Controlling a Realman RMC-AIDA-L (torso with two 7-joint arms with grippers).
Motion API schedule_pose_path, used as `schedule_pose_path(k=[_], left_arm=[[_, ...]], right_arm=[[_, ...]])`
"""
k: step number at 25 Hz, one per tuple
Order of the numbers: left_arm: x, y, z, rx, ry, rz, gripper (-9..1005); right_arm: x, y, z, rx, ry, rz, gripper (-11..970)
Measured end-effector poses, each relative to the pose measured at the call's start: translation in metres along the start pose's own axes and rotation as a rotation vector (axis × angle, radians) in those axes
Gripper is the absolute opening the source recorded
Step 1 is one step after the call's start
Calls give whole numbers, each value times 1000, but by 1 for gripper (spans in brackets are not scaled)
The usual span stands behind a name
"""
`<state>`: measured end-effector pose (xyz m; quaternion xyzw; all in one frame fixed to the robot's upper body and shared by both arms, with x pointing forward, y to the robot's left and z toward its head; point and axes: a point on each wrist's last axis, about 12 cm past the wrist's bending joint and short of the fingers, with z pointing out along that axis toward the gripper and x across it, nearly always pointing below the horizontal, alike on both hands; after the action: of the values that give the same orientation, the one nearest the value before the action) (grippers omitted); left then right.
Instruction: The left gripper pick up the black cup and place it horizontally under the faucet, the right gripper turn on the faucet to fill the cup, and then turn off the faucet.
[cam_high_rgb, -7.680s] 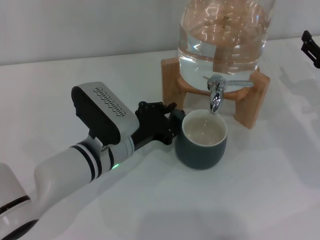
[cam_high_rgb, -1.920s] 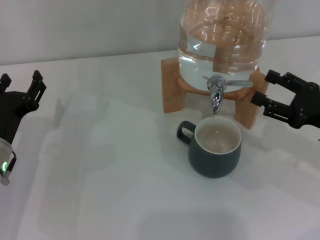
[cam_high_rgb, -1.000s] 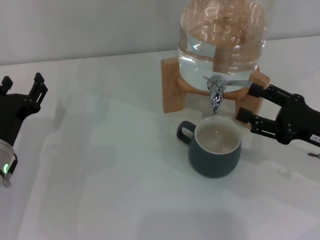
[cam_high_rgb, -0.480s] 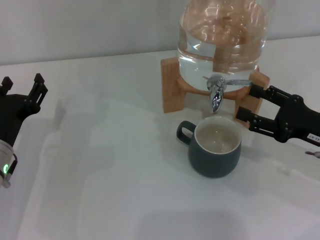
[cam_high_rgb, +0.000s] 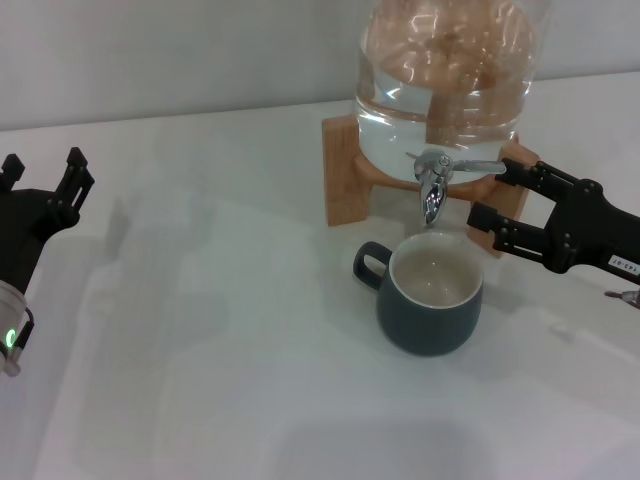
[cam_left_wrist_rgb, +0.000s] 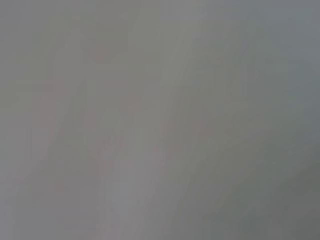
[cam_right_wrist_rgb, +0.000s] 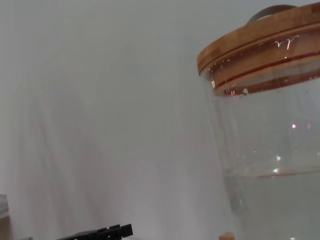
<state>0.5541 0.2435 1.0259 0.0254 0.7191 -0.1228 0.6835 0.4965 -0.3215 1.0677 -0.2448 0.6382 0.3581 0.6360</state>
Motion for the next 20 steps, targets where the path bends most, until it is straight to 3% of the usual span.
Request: schedule_pose_path(k=[20], left_arm=[[0, 0, 0, -2, 0, -2, 786]], right_arm=[[-4, 8, 6, -61, -28, -15, 827]])
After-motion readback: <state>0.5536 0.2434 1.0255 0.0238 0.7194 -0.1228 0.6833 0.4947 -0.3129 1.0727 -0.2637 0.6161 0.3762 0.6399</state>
